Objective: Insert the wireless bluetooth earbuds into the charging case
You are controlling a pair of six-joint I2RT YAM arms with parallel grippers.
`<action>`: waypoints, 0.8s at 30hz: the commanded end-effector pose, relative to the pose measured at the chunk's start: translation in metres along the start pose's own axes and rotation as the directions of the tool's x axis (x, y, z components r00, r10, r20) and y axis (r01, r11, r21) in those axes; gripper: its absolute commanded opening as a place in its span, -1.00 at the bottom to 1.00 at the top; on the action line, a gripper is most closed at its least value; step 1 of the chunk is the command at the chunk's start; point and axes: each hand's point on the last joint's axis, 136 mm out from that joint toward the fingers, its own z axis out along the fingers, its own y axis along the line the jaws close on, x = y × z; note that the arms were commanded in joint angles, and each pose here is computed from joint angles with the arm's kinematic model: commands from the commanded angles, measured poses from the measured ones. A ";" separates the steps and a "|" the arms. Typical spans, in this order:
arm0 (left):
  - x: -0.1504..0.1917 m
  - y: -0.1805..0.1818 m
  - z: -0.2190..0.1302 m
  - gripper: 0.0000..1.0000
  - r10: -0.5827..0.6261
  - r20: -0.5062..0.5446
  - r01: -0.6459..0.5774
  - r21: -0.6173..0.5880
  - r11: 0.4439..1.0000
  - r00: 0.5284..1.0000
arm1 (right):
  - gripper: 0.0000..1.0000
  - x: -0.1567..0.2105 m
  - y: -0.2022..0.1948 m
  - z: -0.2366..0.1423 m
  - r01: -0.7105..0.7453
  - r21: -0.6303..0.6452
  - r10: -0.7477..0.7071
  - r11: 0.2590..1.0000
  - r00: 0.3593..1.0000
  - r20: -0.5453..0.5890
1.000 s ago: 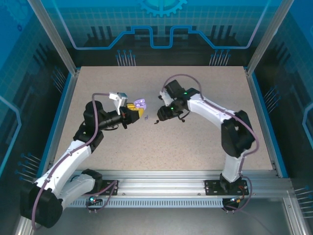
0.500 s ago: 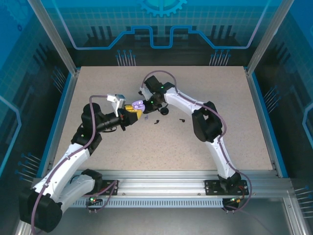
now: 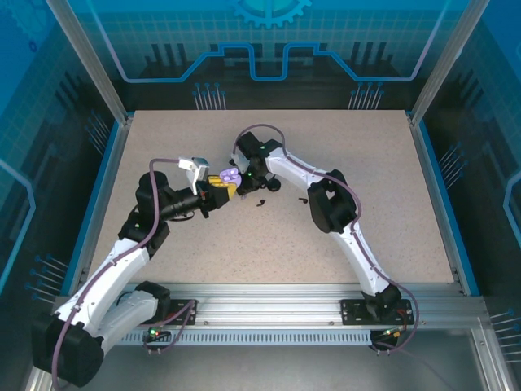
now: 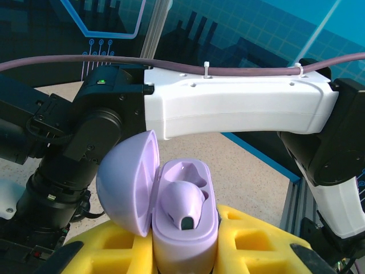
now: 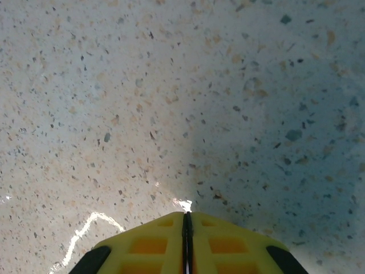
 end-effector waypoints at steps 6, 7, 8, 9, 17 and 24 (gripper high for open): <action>-0.003 0.001 -0.004 -0.82 -0.010 0.015 0.011 -0.013 1.000 1.000 | -0.76 0.015 -0.018 0.002 -0.041 0.110 0.047 0.993 0.998 -0.052; -0.003 0.002 -0.004 -0.82 -0.009 0.016 0.010 -0.015 1.000 1.000 | -0.76 0.017 -0.019 0.001 -0.042 0.118 0.048 0.992 0.998 -0.051; -0.003 0.002 -0.004 -0.82 -0.011 0.016 0.012 -0.015 1.000 1.000 | -0.76 0.018 -0.020 0.000 -0.043 0.125 0.050 0.991 0.997 -0.053; -0.003 0.002 -0.004 -0.82 -0.011 0.018 0.011 -0.014 1.000 1.000 | -0.75 0.021 -0.020 -0.003 -0.044 0.136 0.052 0.990 0.997 -0.056; -0.002 0.003 -0.003 -0.82 -0.021 0.020 0.022 -0.010 1.000 1.000 | -0.71 0.035 -0.021 -0.019 -0.053 0.182 0.067 0.982 0.995 -0.074; -0.004 0.001 -0.003 -0.83 -0.023 0.024 0.023 -0.005 1.000 0.999 | -0.65 0.039 -0.003 -0.041 -0.053 0.137 0.061 0.989 0.997 -0.055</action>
